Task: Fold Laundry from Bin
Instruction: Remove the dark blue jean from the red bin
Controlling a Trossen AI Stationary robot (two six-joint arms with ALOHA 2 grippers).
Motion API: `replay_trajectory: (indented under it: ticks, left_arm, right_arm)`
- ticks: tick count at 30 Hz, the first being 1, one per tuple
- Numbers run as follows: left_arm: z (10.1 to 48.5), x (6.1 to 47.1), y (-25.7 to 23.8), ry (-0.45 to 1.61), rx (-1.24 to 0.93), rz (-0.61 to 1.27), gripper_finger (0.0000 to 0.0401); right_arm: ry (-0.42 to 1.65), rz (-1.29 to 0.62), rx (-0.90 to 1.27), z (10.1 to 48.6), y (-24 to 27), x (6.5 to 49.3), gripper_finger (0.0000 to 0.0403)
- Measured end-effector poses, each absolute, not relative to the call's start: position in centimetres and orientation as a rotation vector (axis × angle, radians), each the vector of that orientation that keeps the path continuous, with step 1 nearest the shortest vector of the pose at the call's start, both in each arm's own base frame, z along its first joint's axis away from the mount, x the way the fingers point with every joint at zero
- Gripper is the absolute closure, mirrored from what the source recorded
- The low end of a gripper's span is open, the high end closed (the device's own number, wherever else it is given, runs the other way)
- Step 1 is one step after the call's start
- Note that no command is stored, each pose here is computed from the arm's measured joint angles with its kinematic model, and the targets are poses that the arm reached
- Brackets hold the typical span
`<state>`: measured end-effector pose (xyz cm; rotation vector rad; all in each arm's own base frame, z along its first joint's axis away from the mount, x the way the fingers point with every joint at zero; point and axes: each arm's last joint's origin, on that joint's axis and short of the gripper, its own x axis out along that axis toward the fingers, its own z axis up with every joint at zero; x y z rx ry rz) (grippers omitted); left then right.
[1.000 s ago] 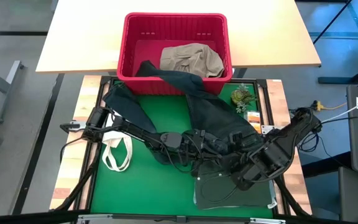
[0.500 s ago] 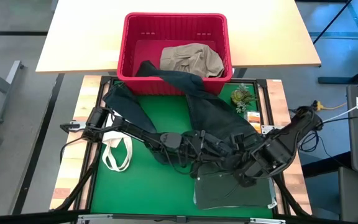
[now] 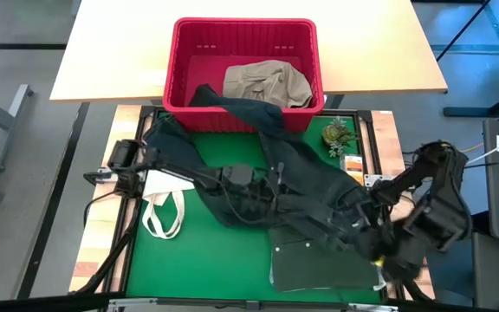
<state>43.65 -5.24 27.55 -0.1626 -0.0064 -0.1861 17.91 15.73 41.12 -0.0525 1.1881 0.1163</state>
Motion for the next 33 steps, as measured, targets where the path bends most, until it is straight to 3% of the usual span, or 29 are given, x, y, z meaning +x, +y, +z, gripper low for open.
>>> replay_trajectory:
  ticks: [7,16,25,33]
  left_arm:
    - [30.8,40.0,-2.8,0.223,-0.012,-0.125,0.0212]
    - [34.9,32.9,-1.6,0.472,0.005,-0.033,0.0222]
    - [32.7,27.8,-2.9,0.961,-0.009,-0.037,0.0222]
    - [31.2,24.9,-2.4,1.274,0.041,0.200,0.0222]
  right_arm:
    - [1.158,0.258,-0.056,41.3,18.8,15.4,0.0397]
    - [1.144,0.229,0.097,41.5,20.6,13.7,0.0396]
    - [1.111,0.203,0.098,41.5,20.7,13.7,0.0398]
    - [1.093,0.189,0.092,41.5,20.6,13.8,0.0400]
